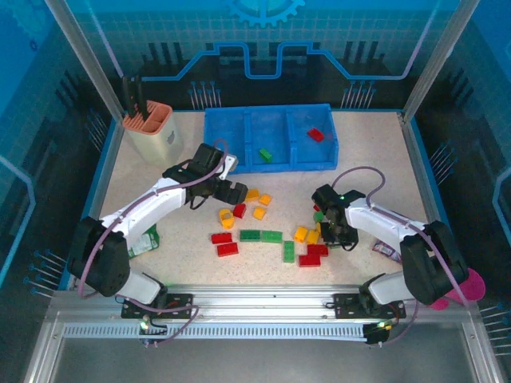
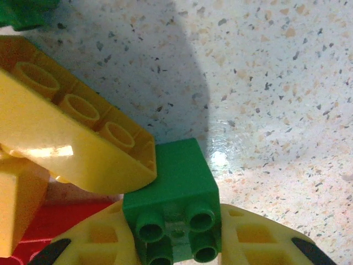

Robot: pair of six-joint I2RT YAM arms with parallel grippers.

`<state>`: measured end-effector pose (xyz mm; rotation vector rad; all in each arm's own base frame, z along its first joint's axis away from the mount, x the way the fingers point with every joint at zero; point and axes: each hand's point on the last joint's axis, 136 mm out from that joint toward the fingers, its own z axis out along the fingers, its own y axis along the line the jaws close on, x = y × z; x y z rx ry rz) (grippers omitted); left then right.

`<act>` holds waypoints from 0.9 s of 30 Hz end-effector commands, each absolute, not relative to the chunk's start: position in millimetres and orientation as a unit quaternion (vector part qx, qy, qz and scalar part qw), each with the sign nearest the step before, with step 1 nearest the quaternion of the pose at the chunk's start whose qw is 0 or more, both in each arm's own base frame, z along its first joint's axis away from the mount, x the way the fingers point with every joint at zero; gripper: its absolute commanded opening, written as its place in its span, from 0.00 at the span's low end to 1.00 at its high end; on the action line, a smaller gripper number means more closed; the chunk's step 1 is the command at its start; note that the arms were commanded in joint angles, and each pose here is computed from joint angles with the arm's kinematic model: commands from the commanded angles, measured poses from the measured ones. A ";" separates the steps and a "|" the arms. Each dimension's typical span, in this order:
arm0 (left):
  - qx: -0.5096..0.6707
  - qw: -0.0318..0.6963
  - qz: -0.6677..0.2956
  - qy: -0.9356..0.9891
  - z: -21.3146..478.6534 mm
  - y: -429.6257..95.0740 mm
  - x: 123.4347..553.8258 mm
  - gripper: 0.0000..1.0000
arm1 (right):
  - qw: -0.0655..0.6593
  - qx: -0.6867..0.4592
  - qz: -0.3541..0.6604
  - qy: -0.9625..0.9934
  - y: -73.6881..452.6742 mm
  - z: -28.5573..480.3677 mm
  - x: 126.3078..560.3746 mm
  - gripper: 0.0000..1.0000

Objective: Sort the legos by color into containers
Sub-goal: Pick up the lego from the bottom-right of the table, then place the lego in the container.

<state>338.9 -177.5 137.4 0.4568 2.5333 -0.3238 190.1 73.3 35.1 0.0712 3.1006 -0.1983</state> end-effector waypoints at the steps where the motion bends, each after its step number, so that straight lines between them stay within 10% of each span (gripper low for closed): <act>1: 0.176 0.252 -0.115 0.945 137.8 -182.7 335.0 0.99 | 0.026 0.008 -0.040 0.999 80.9 57.6 201.2 0.20; 15: 0.188 0.245 -0.141 0.940 101.0 -245.0 304.1 0.95 | 0.301 -0.197 0.028 0.932 173.3 224.6 395.6 0.21; 27: 0.195 0.262 -0.110 0.939 78.7 -266.7 297.5 0.91 | 0.316 -0.276 0.072 0.905 265.6 177.1 518.1 0.21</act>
